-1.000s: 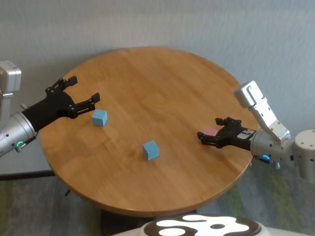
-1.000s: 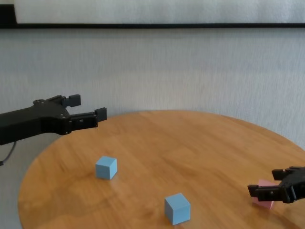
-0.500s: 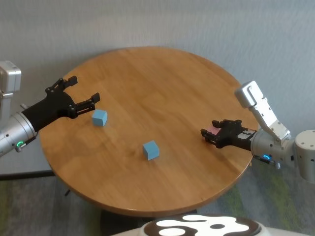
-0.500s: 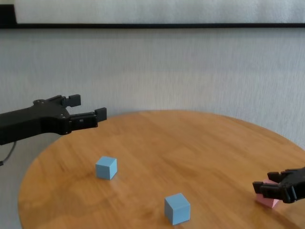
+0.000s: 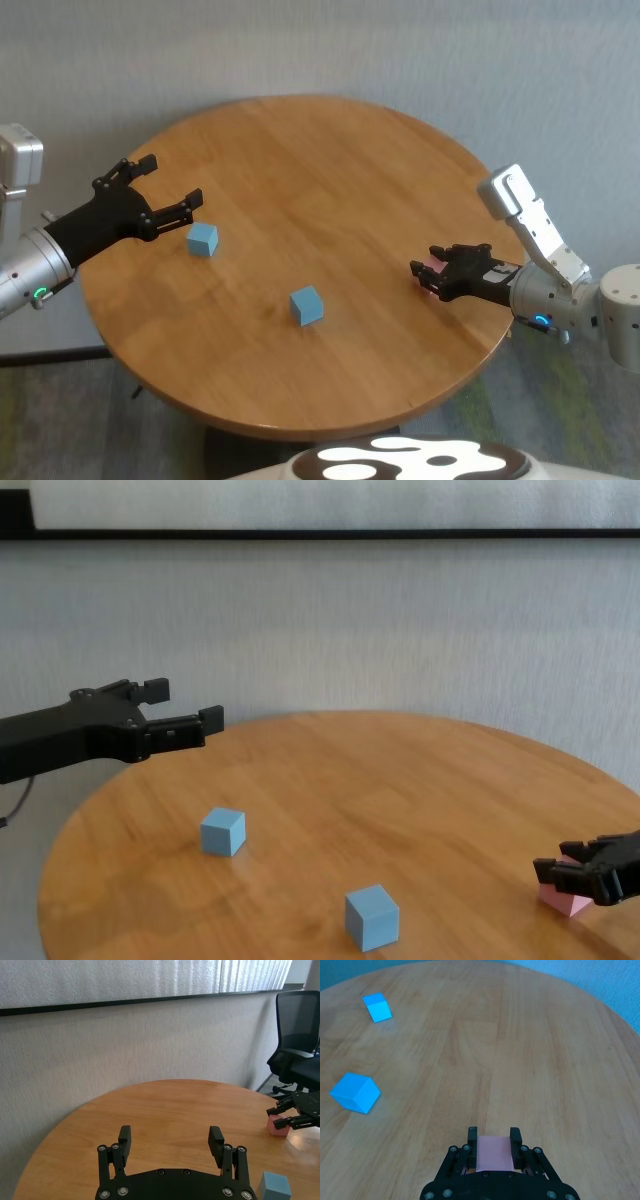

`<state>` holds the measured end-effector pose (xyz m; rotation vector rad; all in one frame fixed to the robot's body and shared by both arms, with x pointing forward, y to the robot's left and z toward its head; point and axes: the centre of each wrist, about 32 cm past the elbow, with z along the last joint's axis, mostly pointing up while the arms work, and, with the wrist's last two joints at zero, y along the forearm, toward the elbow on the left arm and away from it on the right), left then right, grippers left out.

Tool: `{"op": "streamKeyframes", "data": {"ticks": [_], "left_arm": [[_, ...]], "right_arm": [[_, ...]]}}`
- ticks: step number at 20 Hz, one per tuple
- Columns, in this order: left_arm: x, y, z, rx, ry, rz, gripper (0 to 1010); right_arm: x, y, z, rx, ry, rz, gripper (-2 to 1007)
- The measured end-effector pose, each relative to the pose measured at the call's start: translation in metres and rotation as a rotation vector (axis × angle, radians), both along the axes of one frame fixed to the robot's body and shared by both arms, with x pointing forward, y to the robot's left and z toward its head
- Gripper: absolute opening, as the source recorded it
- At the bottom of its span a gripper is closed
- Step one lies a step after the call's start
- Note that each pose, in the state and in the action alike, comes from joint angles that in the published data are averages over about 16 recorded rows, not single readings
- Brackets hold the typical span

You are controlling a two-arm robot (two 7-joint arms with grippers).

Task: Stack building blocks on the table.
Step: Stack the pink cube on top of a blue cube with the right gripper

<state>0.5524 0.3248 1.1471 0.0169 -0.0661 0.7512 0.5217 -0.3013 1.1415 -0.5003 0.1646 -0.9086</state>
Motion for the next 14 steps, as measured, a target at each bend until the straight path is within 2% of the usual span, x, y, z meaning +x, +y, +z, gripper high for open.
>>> {"op": "streamKeyframes", "data": {"ticks": [9, 14], "left_arm": [[0.0, 0.0, 0.0, 0.0, 0.0, 0.0, 1000], [0.0, 0.0, 0.0, 0.0, 0.0, 0.0, 1000]], "right_arm": [[-0.0001, 0.0004, 0.0006, 0.002, -0.007, 0.007, 352], [0.0012, 0.0035, 0.0038, 0.007, -0.024, 0.024, 352]]}}
